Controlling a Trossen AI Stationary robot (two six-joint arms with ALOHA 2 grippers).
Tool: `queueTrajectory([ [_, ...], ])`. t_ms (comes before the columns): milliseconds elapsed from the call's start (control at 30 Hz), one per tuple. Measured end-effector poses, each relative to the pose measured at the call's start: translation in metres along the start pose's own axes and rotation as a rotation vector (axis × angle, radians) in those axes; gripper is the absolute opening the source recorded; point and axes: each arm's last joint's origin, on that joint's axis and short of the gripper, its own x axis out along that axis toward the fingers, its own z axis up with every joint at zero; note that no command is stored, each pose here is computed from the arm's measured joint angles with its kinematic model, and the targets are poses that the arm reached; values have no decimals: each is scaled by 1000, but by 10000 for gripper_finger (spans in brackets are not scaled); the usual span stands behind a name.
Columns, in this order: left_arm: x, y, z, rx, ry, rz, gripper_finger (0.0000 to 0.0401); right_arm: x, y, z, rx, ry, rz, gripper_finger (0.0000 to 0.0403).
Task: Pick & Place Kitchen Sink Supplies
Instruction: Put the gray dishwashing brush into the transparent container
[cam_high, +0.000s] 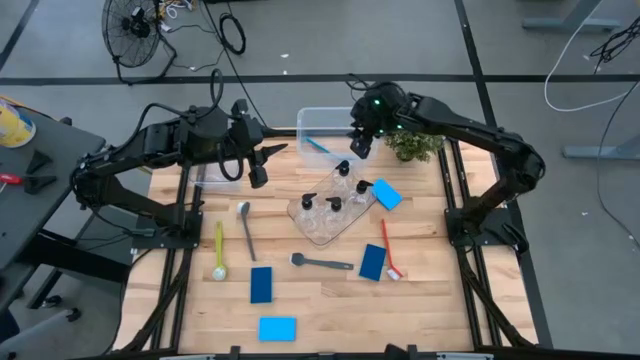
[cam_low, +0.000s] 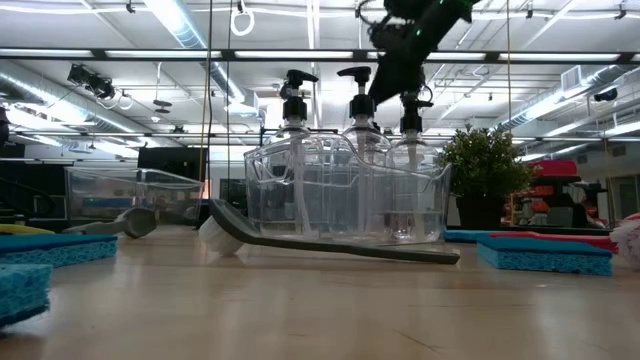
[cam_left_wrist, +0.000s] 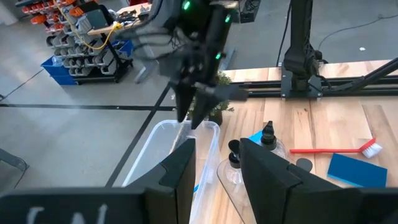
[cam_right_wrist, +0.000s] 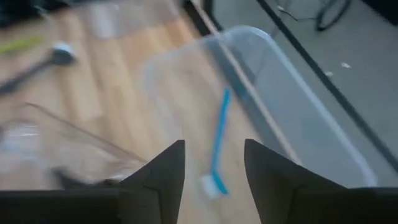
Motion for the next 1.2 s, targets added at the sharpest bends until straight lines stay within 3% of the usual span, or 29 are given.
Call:
queueTrajectory([
  [300,0,0,0,-2,0,0,128,-49,41,-6,-75,-13,140,165],
  [833,0,0,0,-3,-2,-12,128,-104,93,-53,-68,315,270,165],
  [1200,0,-1,0,-5,-6,-35,128,-122,131,-69,-115,372,294,165],
])
